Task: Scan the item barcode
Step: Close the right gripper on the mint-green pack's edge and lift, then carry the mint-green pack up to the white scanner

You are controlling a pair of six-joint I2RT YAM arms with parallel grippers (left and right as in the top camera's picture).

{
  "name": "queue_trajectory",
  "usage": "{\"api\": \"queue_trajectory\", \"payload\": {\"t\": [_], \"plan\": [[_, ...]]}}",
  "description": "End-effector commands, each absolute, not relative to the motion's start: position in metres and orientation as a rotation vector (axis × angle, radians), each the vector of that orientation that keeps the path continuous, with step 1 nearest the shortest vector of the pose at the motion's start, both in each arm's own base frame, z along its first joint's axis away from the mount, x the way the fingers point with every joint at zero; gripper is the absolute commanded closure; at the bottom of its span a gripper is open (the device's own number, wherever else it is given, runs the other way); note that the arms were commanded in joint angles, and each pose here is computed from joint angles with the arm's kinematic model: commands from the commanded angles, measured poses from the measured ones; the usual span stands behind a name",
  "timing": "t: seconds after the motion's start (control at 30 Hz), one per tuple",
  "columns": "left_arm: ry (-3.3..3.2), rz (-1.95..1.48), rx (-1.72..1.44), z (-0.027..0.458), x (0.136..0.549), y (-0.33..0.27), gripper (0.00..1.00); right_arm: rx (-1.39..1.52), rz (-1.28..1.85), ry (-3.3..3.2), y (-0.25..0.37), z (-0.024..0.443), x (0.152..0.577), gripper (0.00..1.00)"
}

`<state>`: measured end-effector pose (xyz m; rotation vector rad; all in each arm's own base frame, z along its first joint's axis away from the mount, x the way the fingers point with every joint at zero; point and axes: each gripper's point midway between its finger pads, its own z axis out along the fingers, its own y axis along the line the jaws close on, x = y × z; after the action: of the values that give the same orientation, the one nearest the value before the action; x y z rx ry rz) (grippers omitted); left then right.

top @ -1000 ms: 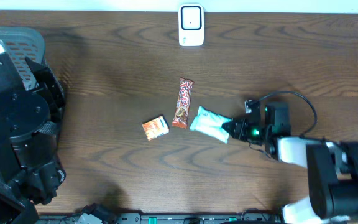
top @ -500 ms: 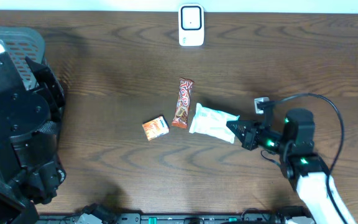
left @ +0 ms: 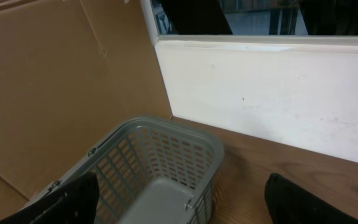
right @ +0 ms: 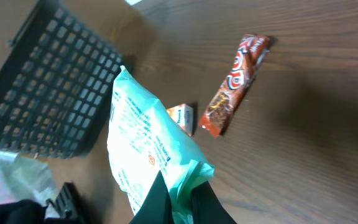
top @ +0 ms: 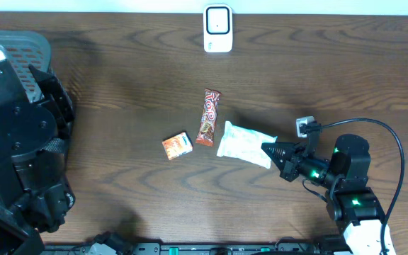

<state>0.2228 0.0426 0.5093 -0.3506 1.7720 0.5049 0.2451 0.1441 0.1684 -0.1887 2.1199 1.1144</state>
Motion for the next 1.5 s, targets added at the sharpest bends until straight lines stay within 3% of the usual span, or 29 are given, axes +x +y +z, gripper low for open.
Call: {"api": "queue_trajectory", "payload": {"t": [0.0,0.3,0.77,1.3,1.47], "plan": [[1.765,0.507,-0.365,0.51,0.221,0.045,0.14,-0.166,0.999,2.109,0.136,0.171,0.257,0.99],[1.765,0.507,-0.365,0.51,0.221,0.045,0.15,-0.081,0.455,2.136,0.086,0.189,0.3,0.98],[1.765,0.507,-0.365,0.51,0.221,0.045,0.14,-0.326,-0.28,2.132,0.075,0.212,0.388,0.99],[1.765,0.507,-0.365,0.51,0.221,0.045,0.15,-0.712,-1.011,1.686,0.133,0.252,0.481,0.99],[1.765,0.507,-0.365,0.51,0.221,0.045,0.14,-0.793,-1.1,1.581,0.149,0.242,0.501,0.99]]}}
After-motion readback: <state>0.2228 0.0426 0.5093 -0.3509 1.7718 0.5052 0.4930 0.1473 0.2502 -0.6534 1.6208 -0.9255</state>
